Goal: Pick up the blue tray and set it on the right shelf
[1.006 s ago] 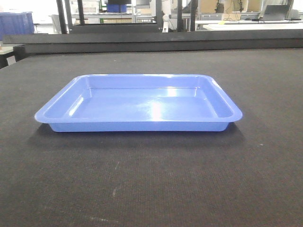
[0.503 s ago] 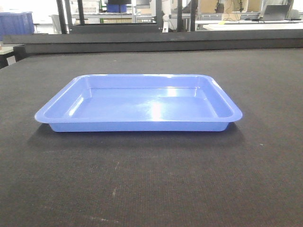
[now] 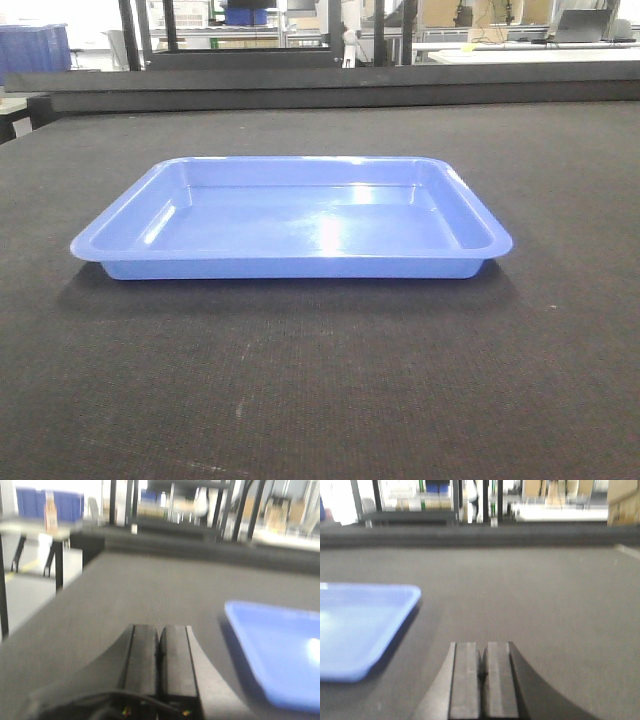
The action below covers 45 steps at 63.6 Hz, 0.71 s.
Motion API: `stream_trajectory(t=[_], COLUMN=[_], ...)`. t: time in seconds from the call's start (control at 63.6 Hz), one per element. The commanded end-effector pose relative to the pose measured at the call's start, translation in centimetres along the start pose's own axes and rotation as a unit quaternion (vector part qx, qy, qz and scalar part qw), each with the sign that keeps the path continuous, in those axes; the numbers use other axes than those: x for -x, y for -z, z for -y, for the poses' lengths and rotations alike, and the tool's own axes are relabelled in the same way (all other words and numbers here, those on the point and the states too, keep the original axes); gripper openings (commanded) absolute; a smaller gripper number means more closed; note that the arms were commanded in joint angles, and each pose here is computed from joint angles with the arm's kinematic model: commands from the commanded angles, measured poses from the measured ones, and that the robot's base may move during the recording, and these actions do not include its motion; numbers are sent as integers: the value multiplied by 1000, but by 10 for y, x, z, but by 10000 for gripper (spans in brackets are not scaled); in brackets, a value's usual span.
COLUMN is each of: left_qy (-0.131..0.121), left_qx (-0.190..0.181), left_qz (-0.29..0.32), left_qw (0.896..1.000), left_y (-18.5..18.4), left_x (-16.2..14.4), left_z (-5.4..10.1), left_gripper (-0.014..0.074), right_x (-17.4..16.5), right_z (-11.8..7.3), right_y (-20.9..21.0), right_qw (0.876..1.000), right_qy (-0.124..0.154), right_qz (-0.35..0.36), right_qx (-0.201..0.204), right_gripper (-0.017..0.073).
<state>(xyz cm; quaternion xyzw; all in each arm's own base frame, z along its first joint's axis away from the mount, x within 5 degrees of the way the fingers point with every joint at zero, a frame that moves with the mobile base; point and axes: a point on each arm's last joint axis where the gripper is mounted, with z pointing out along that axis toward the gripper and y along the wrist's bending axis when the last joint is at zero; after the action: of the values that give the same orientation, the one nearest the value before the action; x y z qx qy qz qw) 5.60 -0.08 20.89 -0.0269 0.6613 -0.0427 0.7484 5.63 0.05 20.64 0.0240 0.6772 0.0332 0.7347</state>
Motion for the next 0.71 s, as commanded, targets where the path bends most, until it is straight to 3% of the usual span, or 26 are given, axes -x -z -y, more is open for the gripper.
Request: stream_trajectory(t=[0.0,0.079,0.22,0.267,0.377,0.519,0.566,0.692], left_qy=[7,-2,-46,-47,-47,-41,-40,-45], left_qx=[-2,-7,-6,-4,-1,0,-10,-65], left_qz=[97,107,82,64,13,-39,-48,-74], left_qw=[995,994,996,997,999,998,998,994], left_y=[3,5,8,6,-7,-34,-41,-61], left_x=[23,50,106,121,148,152,153,160], left_z=[1,4,11,12,15,15,17,29], left_gripper=[-48,-48,-33,1,197,421,461,470], right_x=[40,70,123,134,148,146,147,159], right_z=[-3,-5,-10,-11,-12,-12,-13,-23], right_y=[7,13,20,16,-2,-32,-39,-60], right_qw=[993,988,986,988,992,998,998,998], right_qy=[3,3,8,8,8,8,7,2], right_qz=[119,153,167,156,127,69,61,34], right_qx=[7,10,12,12,10,6,13,53], right_gripper=[56,56,73,115,344,596,635,610])
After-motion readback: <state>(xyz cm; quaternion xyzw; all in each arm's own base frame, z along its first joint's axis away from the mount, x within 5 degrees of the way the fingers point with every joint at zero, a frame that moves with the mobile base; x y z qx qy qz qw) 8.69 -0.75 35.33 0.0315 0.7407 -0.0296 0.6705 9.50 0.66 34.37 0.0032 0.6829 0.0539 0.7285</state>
